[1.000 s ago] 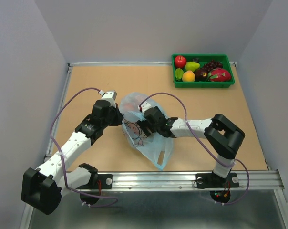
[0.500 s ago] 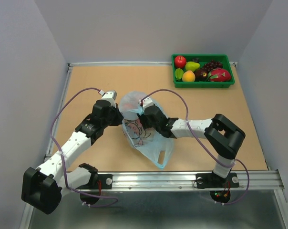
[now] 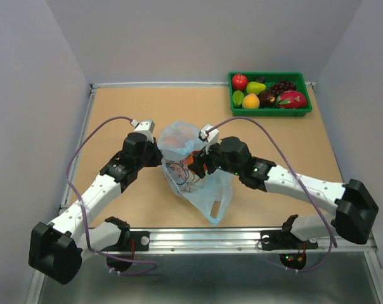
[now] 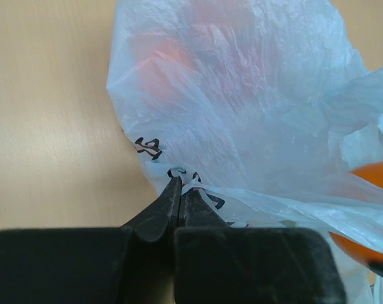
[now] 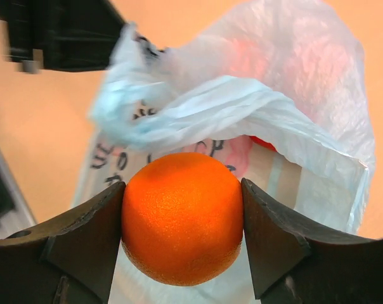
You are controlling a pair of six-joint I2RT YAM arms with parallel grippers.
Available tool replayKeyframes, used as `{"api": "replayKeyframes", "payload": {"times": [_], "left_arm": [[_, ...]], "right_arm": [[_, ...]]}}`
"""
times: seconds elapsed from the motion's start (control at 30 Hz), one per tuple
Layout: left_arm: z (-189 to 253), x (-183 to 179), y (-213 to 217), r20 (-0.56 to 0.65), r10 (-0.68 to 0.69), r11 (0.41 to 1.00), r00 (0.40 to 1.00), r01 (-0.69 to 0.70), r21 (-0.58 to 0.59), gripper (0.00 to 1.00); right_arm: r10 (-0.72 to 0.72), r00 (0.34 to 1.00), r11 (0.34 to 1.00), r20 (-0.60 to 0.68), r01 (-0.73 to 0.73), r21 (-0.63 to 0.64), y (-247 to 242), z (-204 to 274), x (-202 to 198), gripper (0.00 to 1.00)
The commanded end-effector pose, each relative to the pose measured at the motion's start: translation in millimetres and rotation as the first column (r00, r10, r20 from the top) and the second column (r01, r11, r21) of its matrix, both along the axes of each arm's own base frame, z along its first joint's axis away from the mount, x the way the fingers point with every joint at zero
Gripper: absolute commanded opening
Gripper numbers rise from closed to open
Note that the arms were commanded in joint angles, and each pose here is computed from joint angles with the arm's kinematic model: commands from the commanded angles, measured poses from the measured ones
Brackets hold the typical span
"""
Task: Untie the knot of the plastic bag and take out the fruit
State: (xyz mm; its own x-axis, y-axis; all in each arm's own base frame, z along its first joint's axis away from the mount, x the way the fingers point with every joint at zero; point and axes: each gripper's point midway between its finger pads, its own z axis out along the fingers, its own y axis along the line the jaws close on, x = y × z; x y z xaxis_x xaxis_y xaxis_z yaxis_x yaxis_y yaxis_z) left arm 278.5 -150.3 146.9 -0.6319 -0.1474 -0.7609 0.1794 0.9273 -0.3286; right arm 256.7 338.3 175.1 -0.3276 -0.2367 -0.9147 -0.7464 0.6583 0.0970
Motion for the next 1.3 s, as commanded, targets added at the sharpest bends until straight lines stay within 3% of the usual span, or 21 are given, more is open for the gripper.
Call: {"api": "replayKeyframes", "payload": {"times": [0.0, 0.1, 0.23, 0.53, 0.77, 0.93, 1.0, 1.03, 1.1, 1.23, 1.27], "left_arm": [[15.5, 7.1, 1.3, 0.046, 0.009, 1.000, 0.999, -0.009, -0.002, 0.04], [16.1, 6.7, 1.5, 0.047, 0.009, 1.000, 0.999, -0.009, -0.003, 0.04], [16.8, 6.4, 1.7, 0.048, 0.009, 1.000, 0.999, -0.009, -0.004, 0.04], [19.6, 5.9, 2.4, 0.055, 0.012, 1.000, 0.998, -0.011, -0.008, 0.04], [18.0, 6.0, 0.9, 0.050, 0.004, 1.000, 0.999, -0.003, -0.011, 0.04], [19.3, 6.1, -0.6, 0.054, -0.011, 1.000, 0.998, 0.012, -0.016, 0.04], [19.3, 6.5, -1.6, 0.056, -0.016, 1.000, 0.998, 0.017, -0.019, 0.04], [19.5, 5.8, -2.5, 0.056, -0.022, 0.999, 0.998, 0.023, -0.024, 0.04], [19.3, 5.6, -3.9, 0.057, -0.032, 0.999, 0.998, 0.033, -0.025, 0.04], [18.3, 5.7, -8.2, 0.057, -0.055, 0.998, 0.997, 0.057, -0.033, 0.04], [18.1, 6.1, -8.1, 0.057, -0.056, 0.998, 0.997, 0.058, -0.033, 0.04]], "right_arm": [[0.132, 0.991, 0.988, 0.035, -0.134, 0.074, 2.2, 47.3, -25.4, 0.11], [0.057, 0.993, 0.995, 0.107, -0.066, 0.078, -11.1, 80.6, -14.9, 0.10], [-0.155, 0.968, 0.987, 0.195, 0.142, 0.079, -37.9, 117.8, 28.2, 0.08], [-0.543, 0.809, 0.839, 0.225, 0.516, 0.171, -137.9, 173.8, 159.5, 0.09], [-0.803, 0.577, 0.596, 0.150, 0.785, 0.166, -258.4, 139.5, 276.5, 0.10], [-0.875, 0.465, 0.484, 0.137, 0.852, 0.200, -316.3, 111.5, 349.8, 0.14], [-0.888, 0.439, 0.460, 0.138, 0.856, 0.235, -329.2, 116.0, 372.6, 0.14], [-0.894, 0.431, 0.448, 0.123, 0.870, 0.206, -336.0, 86.3, 389.4, 0.14], [-0.904, 0.409, 0.427, 0.121, 0.877, 0.220, -351.9, 79.8, 407.0, 0.16], [-0.921, 0.374, 0.391, 0.113, 0.888, 0.242, -369.4, 53.5, 442.2, 0.22], [-0.921, 0.370, 0.390, 0.124, 0.879, 0.274, -371.0, 64.9, 449.3, 0.27]]}}
